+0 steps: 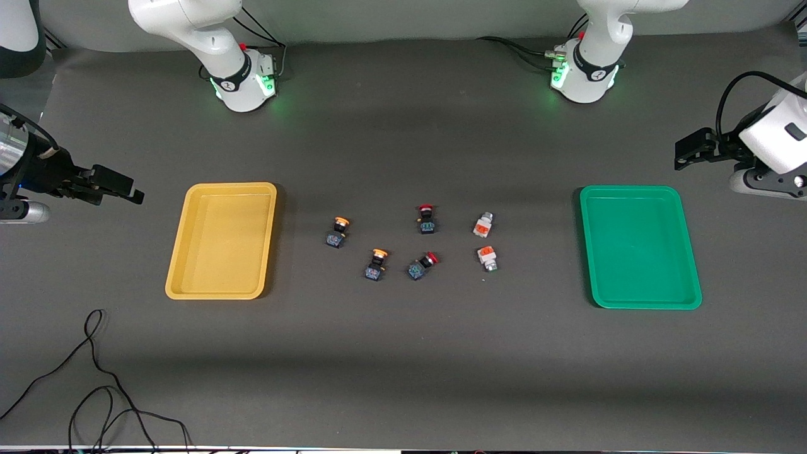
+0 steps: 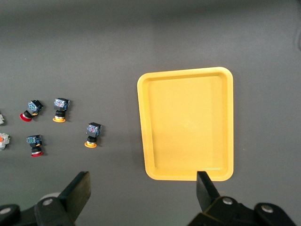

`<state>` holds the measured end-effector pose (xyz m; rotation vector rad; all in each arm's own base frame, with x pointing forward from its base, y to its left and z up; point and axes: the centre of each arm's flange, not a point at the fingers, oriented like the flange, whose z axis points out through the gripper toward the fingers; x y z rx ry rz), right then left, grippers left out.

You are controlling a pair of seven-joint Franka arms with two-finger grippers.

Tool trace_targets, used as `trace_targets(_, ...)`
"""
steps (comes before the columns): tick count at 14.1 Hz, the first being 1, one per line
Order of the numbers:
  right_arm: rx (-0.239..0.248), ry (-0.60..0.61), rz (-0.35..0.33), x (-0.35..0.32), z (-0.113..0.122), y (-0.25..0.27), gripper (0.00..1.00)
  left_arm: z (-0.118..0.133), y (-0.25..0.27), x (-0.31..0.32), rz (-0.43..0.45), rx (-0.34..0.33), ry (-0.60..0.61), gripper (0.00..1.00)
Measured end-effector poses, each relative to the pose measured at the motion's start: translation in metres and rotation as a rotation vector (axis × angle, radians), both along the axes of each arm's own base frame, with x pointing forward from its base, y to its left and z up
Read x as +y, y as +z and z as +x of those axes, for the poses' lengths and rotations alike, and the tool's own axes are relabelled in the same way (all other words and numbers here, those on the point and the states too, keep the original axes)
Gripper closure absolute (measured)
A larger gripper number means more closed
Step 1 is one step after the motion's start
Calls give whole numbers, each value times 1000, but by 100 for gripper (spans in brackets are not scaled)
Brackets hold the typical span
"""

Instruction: Place green and yellow buttons in trays

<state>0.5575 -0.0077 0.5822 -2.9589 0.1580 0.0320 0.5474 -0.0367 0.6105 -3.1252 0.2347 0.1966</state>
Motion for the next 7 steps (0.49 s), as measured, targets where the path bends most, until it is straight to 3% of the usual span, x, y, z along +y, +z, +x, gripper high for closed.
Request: trace_targets(7,23,-3,2,-7,-5,14,0,3,-4,-1,4,-19,36,0)
